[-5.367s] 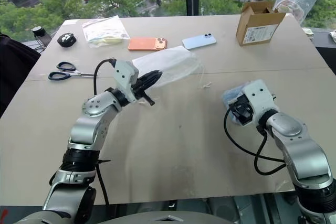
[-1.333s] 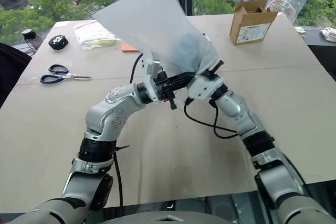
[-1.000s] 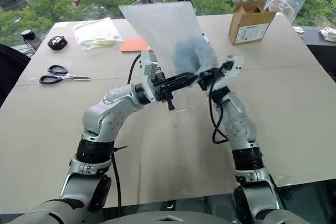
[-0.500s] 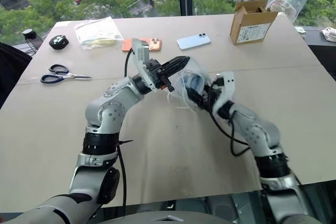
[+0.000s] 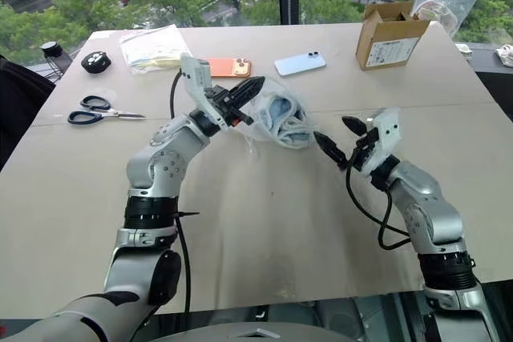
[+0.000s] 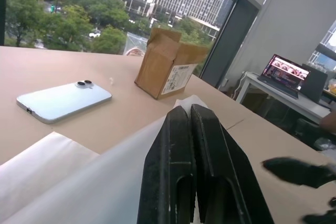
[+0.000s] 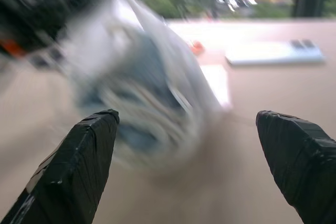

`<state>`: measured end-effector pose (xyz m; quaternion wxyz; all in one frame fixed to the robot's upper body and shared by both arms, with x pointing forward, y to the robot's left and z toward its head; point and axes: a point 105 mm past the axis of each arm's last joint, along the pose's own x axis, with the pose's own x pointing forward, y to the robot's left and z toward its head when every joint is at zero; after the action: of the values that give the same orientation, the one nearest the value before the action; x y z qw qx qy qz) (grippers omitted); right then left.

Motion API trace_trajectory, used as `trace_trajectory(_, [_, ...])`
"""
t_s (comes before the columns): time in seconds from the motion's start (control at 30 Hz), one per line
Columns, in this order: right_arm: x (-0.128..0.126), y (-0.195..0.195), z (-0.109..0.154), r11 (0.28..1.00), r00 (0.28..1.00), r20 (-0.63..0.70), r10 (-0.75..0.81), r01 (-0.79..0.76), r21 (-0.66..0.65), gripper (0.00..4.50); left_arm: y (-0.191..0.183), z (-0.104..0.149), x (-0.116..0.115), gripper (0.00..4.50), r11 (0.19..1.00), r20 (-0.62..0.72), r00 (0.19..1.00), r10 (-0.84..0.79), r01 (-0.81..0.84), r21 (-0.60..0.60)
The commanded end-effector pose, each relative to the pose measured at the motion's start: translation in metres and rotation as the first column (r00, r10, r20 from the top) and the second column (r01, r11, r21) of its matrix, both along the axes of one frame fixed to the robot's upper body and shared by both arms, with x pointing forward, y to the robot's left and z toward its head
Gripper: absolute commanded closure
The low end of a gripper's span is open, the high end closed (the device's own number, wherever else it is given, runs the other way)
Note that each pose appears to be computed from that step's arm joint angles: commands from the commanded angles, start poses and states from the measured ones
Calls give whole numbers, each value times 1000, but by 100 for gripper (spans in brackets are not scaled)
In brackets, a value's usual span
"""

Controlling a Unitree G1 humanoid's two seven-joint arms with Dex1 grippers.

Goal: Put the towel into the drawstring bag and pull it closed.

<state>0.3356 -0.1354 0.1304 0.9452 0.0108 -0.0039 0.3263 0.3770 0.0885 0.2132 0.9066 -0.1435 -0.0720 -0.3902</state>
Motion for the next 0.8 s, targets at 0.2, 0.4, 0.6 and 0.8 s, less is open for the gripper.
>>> trace_trajectory(0.2, [24,23,22,991,998,46,-42,36,128,4,-4,13,-9,450,999,54,998,-31,31,-9])
trace_trajectory(0.4, [34,32,12,995,999,18,-44,43,85,146,-4,14,-9,450,1000,62,998,-31,31,-3])
trace_trajectory(0.6, [37,23,23,990,994,57,-89,82,118,405,-2,13,-9,450,1000,60,998,-25,26,-3])
trace_trajectory(0.8, [32,-1,41,940,988,47,-149,127,318,442,-1,12,-9,450,1000,56,998,-24,24,-1])
